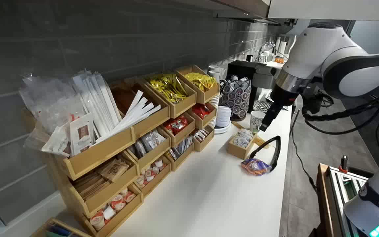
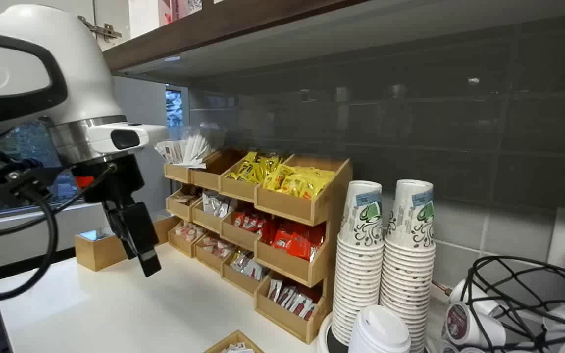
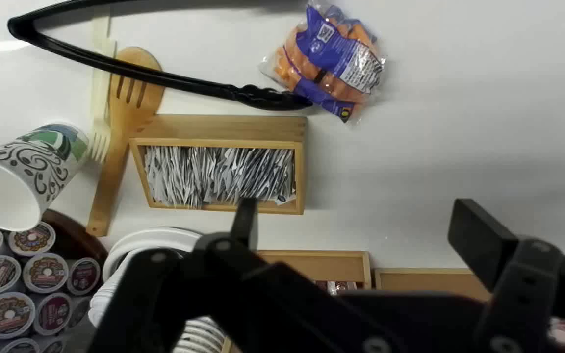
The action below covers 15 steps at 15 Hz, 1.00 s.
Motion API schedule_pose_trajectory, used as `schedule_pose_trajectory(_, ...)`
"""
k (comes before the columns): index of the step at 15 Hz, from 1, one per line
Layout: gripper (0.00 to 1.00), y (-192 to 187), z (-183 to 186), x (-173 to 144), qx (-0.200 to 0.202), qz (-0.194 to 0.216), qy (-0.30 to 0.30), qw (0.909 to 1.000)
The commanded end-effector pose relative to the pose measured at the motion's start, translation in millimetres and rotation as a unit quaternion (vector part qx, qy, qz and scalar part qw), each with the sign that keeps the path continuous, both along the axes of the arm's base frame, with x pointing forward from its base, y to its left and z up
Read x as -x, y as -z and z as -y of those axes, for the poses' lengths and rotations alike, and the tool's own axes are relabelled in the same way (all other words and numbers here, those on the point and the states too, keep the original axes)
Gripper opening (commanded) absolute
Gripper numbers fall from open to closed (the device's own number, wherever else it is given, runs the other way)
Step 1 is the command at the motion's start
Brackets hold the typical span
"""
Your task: Remove one object from the box
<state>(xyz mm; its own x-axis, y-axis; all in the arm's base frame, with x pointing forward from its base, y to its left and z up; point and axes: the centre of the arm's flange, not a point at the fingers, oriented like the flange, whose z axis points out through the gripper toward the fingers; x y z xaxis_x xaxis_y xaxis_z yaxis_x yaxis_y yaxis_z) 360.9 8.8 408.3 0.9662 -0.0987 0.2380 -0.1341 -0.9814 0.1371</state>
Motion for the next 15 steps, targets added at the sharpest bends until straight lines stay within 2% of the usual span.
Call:
schedule_pose_trajectory(1, 1.0, -1, 0, -1, 0.0, 0.001, 0.0, 1.0)
schedule_pose_trajectory(14, 1.0, -8, -1, -4, 0.0, 0.008, -0.001, 1.0)
schedule_pose_trajectory(15, 1.0, -4, 2, -11, 0.003, 0.007, 0.012, 0.9999)
